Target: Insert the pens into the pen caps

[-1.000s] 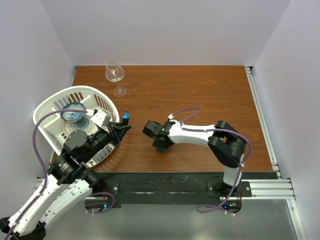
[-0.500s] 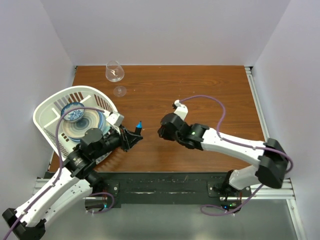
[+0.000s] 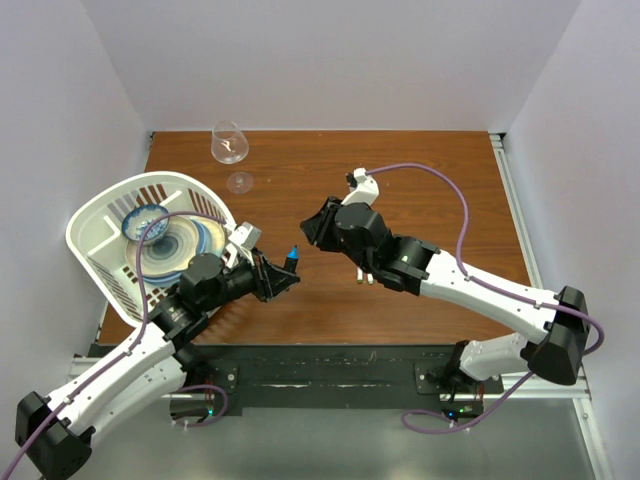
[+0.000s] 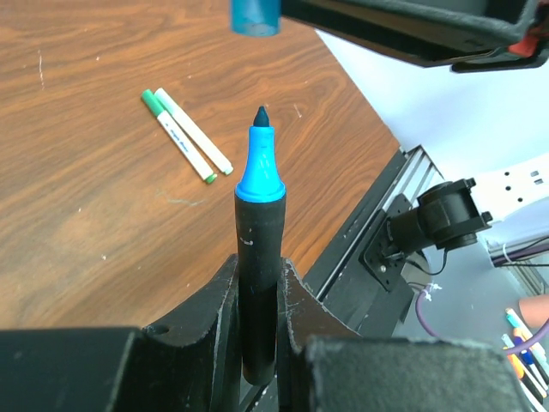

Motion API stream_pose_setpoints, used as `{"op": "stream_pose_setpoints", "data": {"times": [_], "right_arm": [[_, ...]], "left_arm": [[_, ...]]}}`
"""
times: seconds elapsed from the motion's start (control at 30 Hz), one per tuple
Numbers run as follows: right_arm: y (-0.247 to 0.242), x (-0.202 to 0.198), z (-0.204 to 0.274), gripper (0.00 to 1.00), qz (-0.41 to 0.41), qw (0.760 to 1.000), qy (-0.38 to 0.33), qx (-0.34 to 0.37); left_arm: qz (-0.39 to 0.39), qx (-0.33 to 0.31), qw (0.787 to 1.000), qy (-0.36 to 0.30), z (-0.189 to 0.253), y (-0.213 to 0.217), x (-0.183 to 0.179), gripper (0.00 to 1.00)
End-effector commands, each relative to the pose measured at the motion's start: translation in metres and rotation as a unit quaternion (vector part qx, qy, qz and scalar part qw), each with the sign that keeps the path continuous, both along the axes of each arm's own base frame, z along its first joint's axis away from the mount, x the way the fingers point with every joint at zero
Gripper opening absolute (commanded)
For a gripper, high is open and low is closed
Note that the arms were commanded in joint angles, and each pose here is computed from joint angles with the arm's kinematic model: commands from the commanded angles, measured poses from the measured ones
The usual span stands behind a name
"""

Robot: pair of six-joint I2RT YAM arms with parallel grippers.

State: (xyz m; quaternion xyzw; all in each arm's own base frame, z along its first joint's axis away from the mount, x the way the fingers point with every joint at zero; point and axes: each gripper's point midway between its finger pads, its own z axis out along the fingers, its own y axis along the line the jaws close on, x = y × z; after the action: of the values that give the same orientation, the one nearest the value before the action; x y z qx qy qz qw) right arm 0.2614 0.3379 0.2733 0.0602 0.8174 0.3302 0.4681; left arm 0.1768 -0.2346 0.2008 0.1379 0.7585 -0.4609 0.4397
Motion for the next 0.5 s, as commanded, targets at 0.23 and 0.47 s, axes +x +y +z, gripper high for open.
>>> {"op": "stream_pose_setpoints", "data": {"times": [0.23, 0.47], "right_arm": [[0.021, -0.008, 0.028, 0.0, 0.034, 0.998, -0.02, 0.053], [0.027, -0.024, 0.013, 0.0, 0.058, 0.997, -0.005, 0.048]], "left_arm": [[0.001, -0.027, 0.999, -0.035, 0.021, -0.005, 0.008, 0.0], [0.014, -0.025, 0.998, -0.049, 0.028, -0.001, 0.011, 0.0]]}}
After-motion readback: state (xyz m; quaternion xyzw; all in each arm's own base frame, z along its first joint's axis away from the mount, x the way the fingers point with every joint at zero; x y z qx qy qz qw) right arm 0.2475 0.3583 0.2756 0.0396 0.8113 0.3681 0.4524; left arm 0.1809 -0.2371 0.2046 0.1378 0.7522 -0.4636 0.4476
